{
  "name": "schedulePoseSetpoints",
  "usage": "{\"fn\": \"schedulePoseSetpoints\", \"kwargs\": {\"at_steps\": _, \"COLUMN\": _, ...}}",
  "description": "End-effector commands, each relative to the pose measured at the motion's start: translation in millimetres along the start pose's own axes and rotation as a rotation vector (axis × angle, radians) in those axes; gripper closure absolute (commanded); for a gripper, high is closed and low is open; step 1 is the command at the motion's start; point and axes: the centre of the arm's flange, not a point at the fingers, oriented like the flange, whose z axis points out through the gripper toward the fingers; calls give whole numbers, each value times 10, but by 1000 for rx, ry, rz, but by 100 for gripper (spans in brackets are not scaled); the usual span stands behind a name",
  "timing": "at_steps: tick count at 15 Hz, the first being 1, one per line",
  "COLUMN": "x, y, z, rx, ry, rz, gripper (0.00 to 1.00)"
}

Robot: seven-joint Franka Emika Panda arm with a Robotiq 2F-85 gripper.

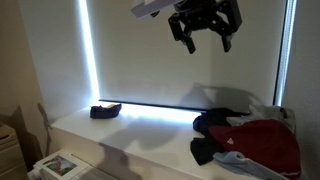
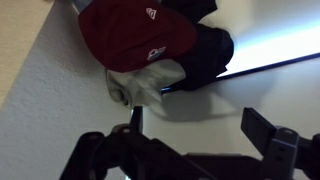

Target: Move the red cap to the left of the windowsill

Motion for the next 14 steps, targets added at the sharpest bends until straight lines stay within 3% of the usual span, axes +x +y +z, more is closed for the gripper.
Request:
{"fn": "schedulePoseSetpoints", "kwargs": {"at_steps": 1, "x": -14, "y": -8, "z": 32, "rx": 10, "ry": -8, "rz": -5, "gripper": 0}}
{"fn": "schedulePoseSetpoints", "kwargs": {"at_steps": 5, "x": 17, "y": -37, "z": 65, "rx": -1, "ry": -1, "rz": 15, "gripper": 0}}
{"fn": "schedulePoseSetpoints", "kwargs": {"at_steps": 7, "x": 207, "y": 22, "z": 446, "rx": -17, "ry": -57, "rz": 102, "gripper": 0}}
{"fn": "schedulePoseSetpoints", "kwargs": {"at_steps": 14, "x": 876, "y": -119, "z": 1111, "rx": -117, "ry": -54, "rz": 294, "gripper": 0}}
